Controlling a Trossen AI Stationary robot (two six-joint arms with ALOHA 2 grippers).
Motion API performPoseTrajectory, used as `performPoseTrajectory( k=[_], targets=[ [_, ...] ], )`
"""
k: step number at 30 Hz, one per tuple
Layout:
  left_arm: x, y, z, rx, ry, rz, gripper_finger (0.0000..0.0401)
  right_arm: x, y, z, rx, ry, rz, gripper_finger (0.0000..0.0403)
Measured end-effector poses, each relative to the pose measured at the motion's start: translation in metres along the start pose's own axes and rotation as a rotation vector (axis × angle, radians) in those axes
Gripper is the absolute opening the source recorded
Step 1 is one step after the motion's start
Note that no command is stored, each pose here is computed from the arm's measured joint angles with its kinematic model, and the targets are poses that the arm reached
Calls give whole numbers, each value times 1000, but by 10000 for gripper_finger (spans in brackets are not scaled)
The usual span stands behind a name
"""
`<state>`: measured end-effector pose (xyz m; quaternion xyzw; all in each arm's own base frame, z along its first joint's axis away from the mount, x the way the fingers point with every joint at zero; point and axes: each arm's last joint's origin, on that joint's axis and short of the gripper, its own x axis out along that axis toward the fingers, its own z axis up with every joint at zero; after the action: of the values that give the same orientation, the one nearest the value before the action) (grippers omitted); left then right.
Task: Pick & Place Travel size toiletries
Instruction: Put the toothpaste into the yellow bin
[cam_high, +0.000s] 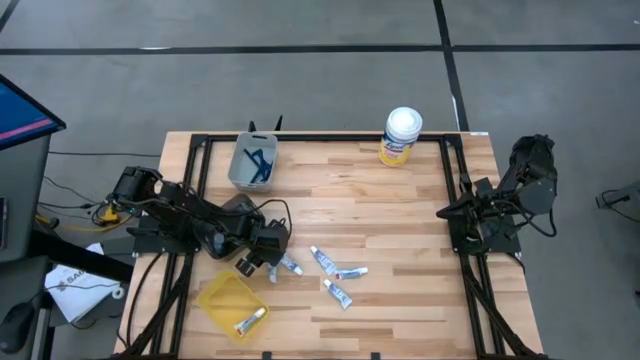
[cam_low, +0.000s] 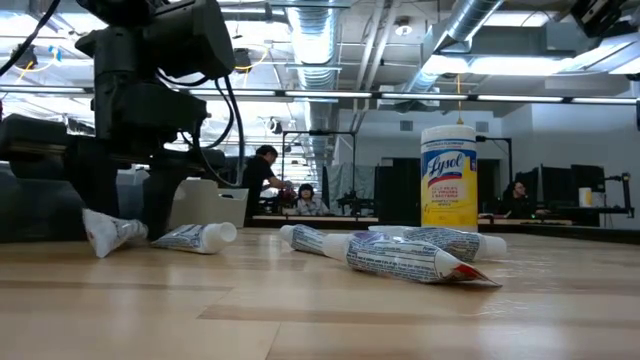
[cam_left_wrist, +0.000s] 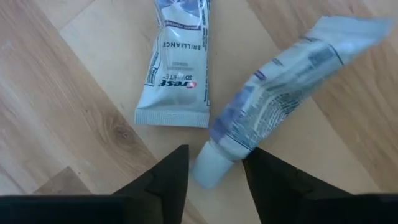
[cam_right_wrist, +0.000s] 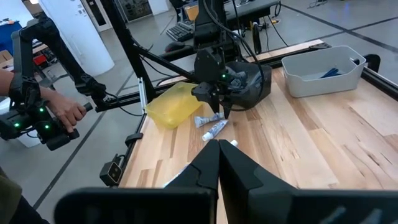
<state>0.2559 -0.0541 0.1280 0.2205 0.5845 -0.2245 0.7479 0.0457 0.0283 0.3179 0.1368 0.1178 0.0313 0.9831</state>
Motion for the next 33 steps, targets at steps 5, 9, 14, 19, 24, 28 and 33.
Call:
performPoseTrajectory(
  k=[5,9,14,19,24,28,33],
  targets=[
    [0,0,0,-6,0,-2,116,0,0,0,0,0,0,1],
    [0,0,0,-6,0,-4,85,0,0,0,3,0,0,1],
    [0,0,0,-26,-4,-1,55,0,0,0,1,2,-1,1],
    [-7,0,1,-103,-37,20,46,0,0,0,1,2,-2,1],
    [-28,2,4,-155,-129,76,83,0,0,0,0,2,-2,1],
    [-39,1,5,-150,-182,69,137,0,0,0,0,2,-2,1],
    [-37,-6,13,-116,-229,46,212,0,0,0,0,2,-2,1]
  ],
)
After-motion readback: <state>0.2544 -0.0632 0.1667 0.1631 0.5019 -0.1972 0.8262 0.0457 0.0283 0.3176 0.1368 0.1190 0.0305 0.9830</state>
